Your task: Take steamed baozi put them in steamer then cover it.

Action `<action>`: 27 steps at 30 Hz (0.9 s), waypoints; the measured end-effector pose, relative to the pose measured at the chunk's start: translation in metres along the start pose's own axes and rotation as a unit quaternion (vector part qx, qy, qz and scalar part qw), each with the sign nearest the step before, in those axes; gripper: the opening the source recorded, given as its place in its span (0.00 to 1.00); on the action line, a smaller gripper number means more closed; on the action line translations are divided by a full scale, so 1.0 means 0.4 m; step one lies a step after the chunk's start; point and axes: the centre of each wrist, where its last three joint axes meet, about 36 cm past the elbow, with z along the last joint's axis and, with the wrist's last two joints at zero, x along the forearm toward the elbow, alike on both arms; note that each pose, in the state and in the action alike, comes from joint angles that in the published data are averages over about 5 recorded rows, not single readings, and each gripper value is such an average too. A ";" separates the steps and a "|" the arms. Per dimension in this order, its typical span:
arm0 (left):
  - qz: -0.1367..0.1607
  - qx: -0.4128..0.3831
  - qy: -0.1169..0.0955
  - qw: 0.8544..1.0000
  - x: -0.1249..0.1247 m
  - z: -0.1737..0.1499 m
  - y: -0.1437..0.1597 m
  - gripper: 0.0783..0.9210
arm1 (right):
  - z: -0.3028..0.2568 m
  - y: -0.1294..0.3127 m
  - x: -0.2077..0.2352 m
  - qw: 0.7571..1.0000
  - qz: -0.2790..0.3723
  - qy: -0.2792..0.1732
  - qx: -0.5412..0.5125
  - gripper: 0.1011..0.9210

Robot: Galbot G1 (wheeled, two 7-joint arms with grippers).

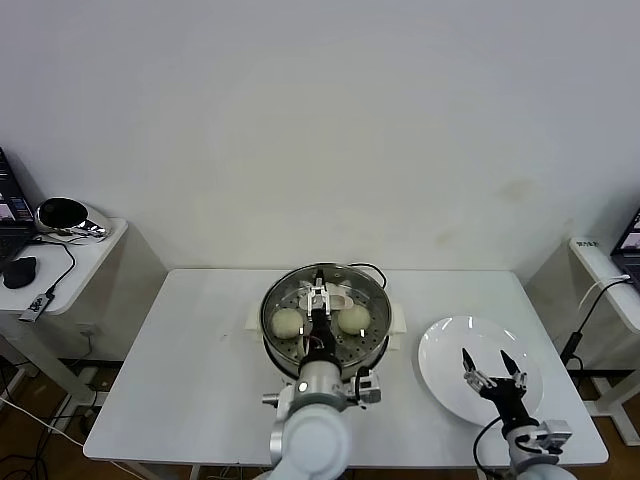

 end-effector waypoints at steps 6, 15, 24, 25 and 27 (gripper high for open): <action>-0.017 0.051 0.000 0.999 0.030 0.059 0.046 0.88 | -0.009 0.010 0.015 1.000 -0.006 0.013 0.001 0.88; -0.013 0.230 0.051 0.972 0.042 0.246 0.076 0.88 | -0.013 0.044 0.045 0.999 -0.024 0.026 0.015 0.88; 0.032 0.413 0.056 0.909 0.089 0.441 -0.033 0.88 | -0.012 0.077 0.080 0.999 -0.024 0.027 0.027 0.88; 0.032 0.433 0.049 0.900 0.098 0.458 -0.046 0.88 | -0.012 0.082 0.084 0.999 -0.024 0.028 0.028 0.88; 0.030 0.471 0.037 0.881 0.116 0.489 -0.069 0.88 | -0.013 0.090 0.092 0.999 -0.027 0.030 0.030 0.88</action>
